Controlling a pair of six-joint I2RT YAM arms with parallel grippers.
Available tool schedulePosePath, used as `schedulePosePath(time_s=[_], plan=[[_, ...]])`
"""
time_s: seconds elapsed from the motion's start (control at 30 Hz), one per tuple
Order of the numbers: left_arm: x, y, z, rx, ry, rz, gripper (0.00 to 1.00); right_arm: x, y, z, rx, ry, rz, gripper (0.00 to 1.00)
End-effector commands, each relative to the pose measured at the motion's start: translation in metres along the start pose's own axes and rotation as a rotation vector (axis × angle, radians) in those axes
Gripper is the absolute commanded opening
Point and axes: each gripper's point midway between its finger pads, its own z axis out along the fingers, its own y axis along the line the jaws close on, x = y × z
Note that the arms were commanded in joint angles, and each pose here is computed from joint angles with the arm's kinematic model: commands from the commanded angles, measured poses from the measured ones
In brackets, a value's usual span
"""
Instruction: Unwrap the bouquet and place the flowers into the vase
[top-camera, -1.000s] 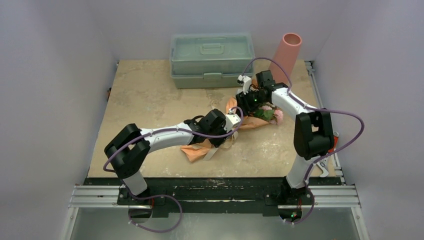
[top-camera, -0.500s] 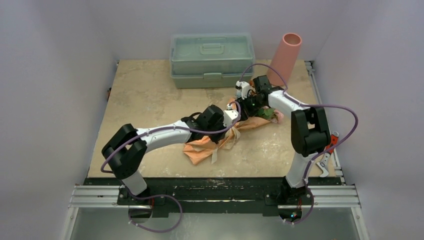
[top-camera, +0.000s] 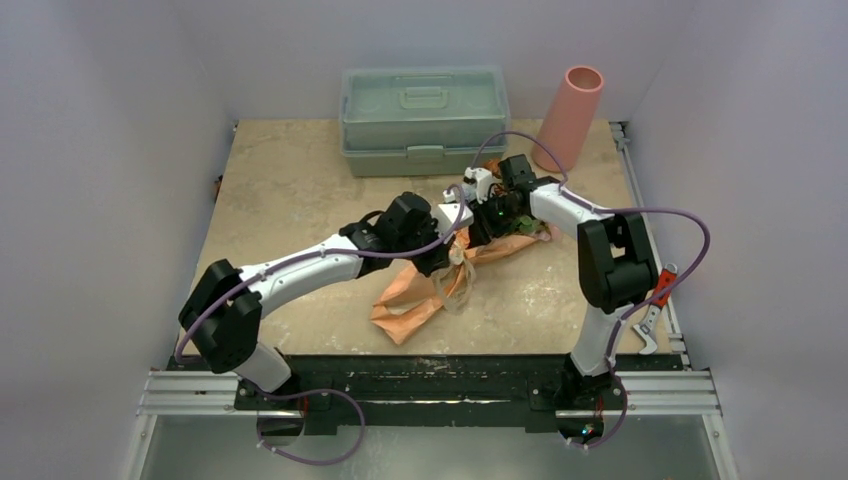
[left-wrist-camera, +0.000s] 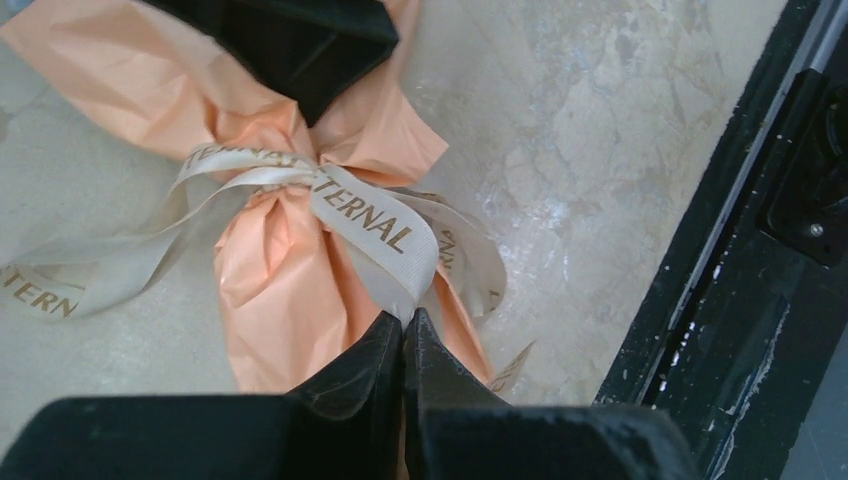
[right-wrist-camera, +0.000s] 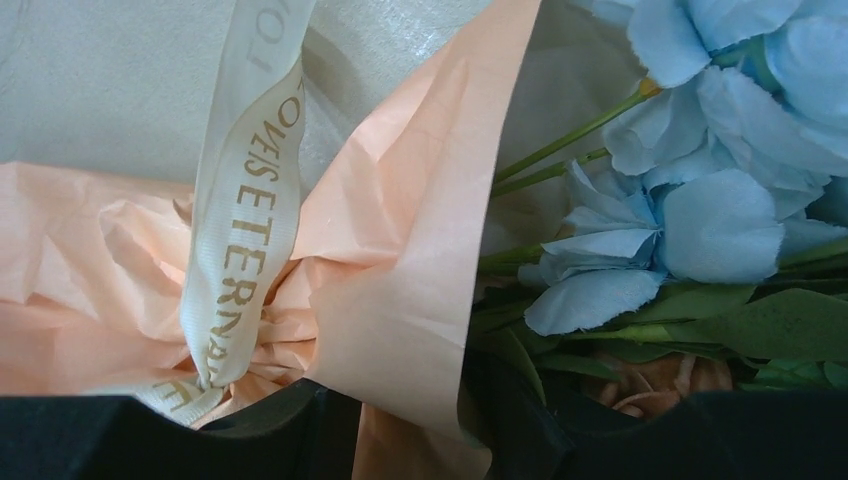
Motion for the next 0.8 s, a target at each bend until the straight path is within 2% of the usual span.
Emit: schedulePosePath(time_s=[0.0,0.03,0.13,0.23,0.3,0.47,0.63,0.77], plan=[[-0.019,0.027,-0.020,-0.016,-0.063,-0.030,0.00,0.004,-0.014,0.008,0.053,0.008,-0.004,0.51],[-0.014,0.031,-0.020,-0.016,-0.052,-0.028,0.07,0.003,-0.013,0.008,0.053,0.007,-0.004,0.50],[-0.020,0.029,-0.027,0.026,-0.082,0.086,0.41,0.000,-0.011,0.007,0.052,0.001,-0.003,0.51],[-0.044,0.017,-0.041,0.071,-0.189,0.192,0.57,0.000,-0.009,0.007,0.050,0.001,0.000,0.50],[-0.055,0.009,-0.048,0.101,-0.226,0.244,0.60,0.000,-0.008,0.007,0.049,0.002,0.004,0.50],[-0.064,0.007,-0.042,0.112,-0.211,0.320,0.63,-0.001,-0.006,0.009,0.047,0.002,0.007,0.51],[-0.046,-0.008,-0.019,0.112,-0.122,0.553,0.63,-0.003,-0.006,0.010,0.050,0.003,0.010,0.51],[-0.043,0.004,-0.002,0.083,-0.105,0.644,0.62,-0.004,-0.005,0.011,0.048,0.003,0.010,0.51]])
